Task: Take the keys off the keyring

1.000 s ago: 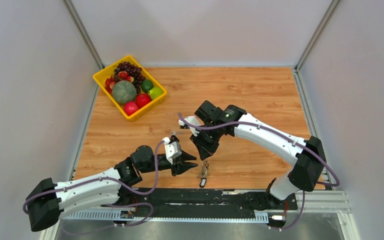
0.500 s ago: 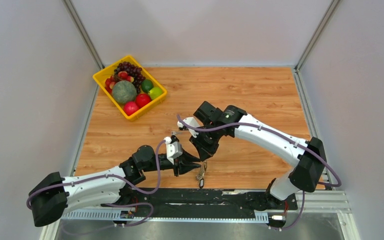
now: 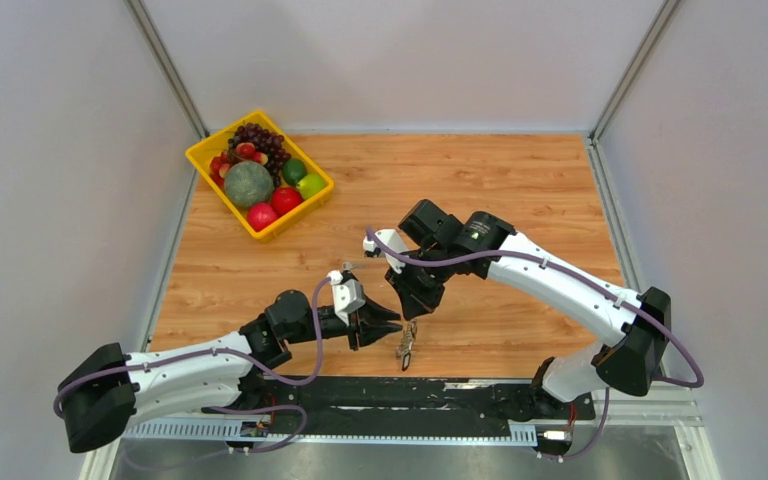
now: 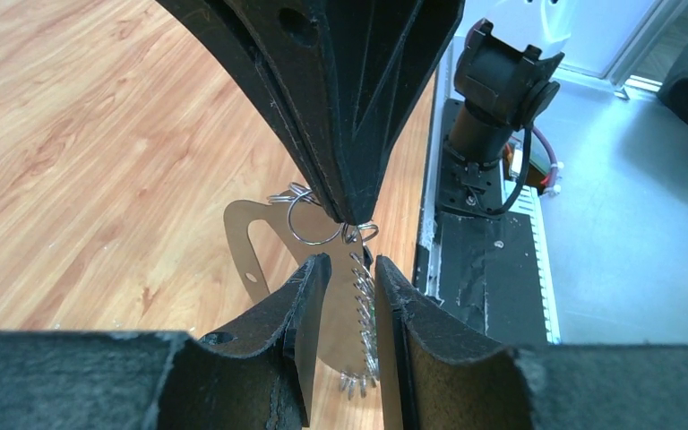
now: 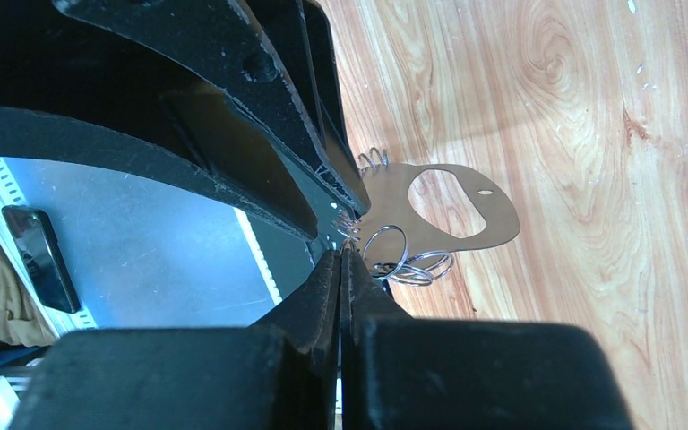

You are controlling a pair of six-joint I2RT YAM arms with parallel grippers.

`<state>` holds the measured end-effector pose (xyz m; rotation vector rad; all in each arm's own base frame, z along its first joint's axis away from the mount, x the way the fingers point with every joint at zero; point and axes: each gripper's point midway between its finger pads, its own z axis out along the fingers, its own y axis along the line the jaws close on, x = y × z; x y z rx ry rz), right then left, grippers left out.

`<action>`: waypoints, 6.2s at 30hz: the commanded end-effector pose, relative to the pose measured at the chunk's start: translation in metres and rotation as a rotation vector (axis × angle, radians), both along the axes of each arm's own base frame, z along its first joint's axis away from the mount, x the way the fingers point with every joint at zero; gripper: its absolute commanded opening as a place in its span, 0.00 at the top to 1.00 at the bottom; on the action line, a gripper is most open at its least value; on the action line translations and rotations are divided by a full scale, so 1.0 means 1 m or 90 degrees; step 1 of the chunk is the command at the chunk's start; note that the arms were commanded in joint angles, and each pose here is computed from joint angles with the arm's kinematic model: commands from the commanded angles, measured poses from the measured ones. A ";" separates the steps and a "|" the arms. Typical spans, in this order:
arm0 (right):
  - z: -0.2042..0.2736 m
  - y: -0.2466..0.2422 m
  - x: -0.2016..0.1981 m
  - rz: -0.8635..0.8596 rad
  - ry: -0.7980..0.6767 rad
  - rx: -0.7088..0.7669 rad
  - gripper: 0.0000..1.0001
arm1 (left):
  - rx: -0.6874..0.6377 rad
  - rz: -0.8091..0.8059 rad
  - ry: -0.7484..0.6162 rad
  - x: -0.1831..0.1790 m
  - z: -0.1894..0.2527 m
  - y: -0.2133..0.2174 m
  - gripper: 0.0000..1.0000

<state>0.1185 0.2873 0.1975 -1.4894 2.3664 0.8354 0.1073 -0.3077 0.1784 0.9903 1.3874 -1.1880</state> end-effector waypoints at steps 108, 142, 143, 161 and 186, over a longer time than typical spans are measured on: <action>0.068 -0.003 -0.062 0.009 -0.222 0.663 0.53 | -0.146 -0.123 -0.021 -0.042 0.126 0.008 1.00; 0.071 0.001 -0.070 0.026 -0.177 0.658 1.00 | -0.146 -0.107 -0.036 -0.039 0.127 0.011 1.00; 0.071 0.001 -0.070 0.025 -0.176 0.654 1.00 | -0.145 -0.104 -0.038 -0.038 0.127 0.011 1.00; 0.073 -0.008 -0.050 -0.066 -0.179 0.561 1.00 | -0.020 -0.064 -0.071 -0.020 0.074 0.009 1.00; 0.059 0.004 -0.021 -0.098 -0.199 0.424 1.00 | 0.105 0.012 0.036 0.005 0.038 0.004 1.00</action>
